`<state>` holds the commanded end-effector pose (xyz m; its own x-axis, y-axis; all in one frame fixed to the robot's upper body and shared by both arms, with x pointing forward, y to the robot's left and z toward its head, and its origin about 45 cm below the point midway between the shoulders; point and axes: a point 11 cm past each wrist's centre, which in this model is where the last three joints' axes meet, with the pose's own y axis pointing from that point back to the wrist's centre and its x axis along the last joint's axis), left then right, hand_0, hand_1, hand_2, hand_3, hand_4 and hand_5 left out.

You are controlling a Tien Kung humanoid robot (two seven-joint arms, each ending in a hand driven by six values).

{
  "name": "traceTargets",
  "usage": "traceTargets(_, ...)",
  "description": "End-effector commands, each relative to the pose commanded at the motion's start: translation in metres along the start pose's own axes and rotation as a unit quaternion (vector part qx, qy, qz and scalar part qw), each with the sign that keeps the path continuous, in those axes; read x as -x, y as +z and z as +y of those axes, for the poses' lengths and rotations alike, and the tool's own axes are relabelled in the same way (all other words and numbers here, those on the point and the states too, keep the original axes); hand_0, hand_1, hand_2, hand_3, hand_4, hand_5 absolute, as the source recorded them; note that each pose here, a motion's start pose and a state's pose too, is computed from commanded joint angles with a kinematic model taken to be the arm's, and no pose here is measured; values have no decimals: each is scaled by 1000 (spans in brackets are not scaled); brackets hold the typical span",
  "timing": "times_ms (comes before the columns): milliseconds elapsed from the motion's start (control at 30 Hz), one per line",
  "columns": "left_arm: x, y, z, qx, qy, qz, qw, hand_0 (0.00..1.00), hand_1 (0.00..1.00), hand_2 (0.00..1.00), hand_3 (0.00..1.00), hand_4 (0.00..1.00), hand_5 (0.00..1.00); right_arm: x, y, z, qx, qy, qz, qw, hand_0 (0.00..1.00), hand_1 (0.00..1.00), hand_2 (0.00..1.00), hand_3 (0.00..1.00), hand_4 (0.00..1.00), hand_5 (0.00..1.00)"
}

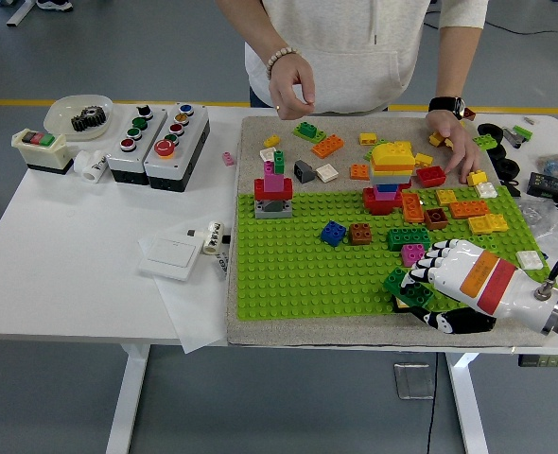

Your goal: Pick up the brick,pile it on top of brick,press brick,pick up the brick,pile it on top of brick,press brick

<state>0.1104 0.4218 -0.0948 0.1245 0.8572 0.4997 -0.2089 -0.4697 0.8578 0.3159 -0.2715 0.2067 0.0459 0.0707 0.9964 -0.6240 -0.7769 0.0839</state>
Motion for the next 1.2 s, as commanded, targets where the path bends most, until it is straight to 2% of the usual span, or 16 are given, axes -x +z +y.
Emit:
traceTargets(133,0,0,0,0,0,0,1000,780,786,777,627,690,647,0,0,0,1,0,1,1000,372,463,540,578,620,313)
traceTargets(167,0,0,0,0,0,0,1000,780,785,776,628,688,646,-1,1,0,1,1,1,1000,297,440,529,580,605,308)
traceTargets(333,0,1,0,1,0,1,1000,780,785,776,628,688,646,-1,1,0,1,2,3,1000,297,440,529,580,605,308)
traceTargets(367,0,1,0,1,0,1,1000,780,785,777,627,688,646,-1,1,0,1,2,3,1000,254,404,505,587,589,308)
traceTargets(1200,0,3,0,3,-1,2,1000,777,784,776,626,687,645,1,1,0,2,-2,5,1000,225,322,426,610,572,309)
